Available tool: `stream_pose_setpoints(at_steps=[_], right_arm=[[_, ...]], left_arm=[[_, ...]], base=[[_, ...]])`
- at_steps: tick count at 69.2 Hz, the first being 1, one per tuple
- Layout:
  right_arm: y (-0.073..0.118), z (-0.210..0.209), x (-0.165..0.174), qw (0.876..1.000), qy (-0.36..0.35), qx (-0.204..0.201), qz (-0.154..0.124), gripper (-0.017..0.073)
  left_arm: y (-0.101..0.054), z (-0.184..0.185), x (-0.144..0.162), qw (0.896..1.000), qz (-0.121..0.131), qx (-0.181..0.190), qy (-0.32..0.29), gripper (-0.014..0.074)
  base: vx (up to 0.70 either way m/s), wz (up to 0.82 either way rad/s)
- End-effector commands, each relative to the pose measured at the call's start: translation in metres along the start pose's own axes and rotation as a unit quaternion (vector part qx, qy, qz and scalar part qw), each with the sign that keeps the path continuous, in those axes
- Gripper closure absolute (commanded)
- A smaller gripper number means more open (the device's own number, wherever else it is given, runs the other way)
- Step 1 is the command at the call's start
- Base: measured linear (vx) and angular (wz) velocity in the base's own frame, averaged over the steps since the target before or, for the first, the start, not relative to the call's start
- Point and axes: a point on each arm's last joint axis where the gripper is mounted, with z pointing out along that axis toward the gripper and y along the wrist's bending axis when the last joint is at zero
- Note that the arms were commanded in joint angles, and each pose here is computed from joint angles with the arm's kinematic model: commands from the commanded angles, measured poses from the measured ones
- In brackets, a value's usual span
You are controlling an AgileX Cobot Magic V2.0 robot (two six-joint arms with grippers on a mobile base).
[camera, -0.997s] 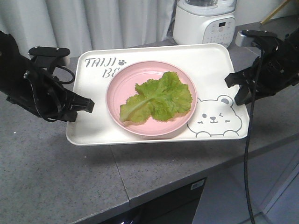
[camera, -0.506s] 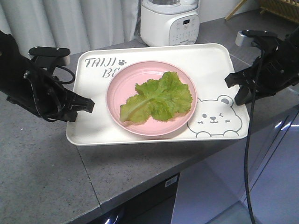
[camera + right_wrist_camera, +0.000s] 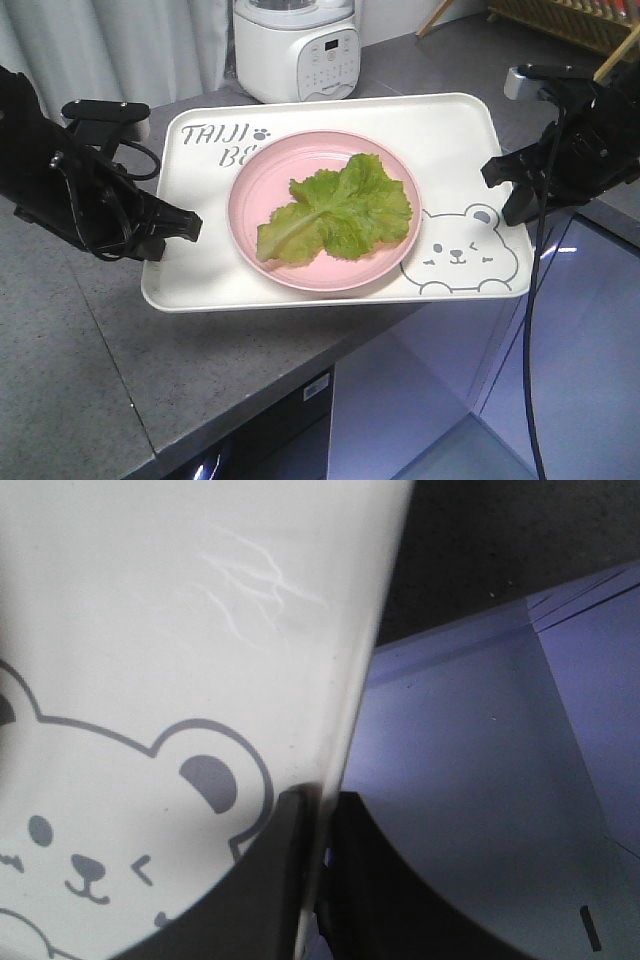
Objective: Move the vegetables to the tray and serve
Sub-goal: 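Hold the tray level with both grippers while the base turns away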
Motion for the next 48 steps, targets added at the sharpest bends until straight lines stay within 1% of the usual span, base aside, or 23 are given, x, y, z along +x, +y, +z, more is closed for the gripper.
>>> stream_pose_setpoints(at_steps=[1,48], right_arm=[[0.0268,-0.028,0.0001,0.997,-0.035,-0.069,-0.02,0.0565],[0.0268,-0.028,0.0001,0.997,-0.035,-0.069,-0.02,0.0565]], left_arm=[[-0.0183,-0.0251,-0.0105,0.995,-0.005,0.062,-0.077,0.0599],[-0.0183,-0.0251,-0.0105,0.995,-0.005,0.062,-0.077,0.0599]], base=[[0.01,-0.24],[0.0,-0.23]])
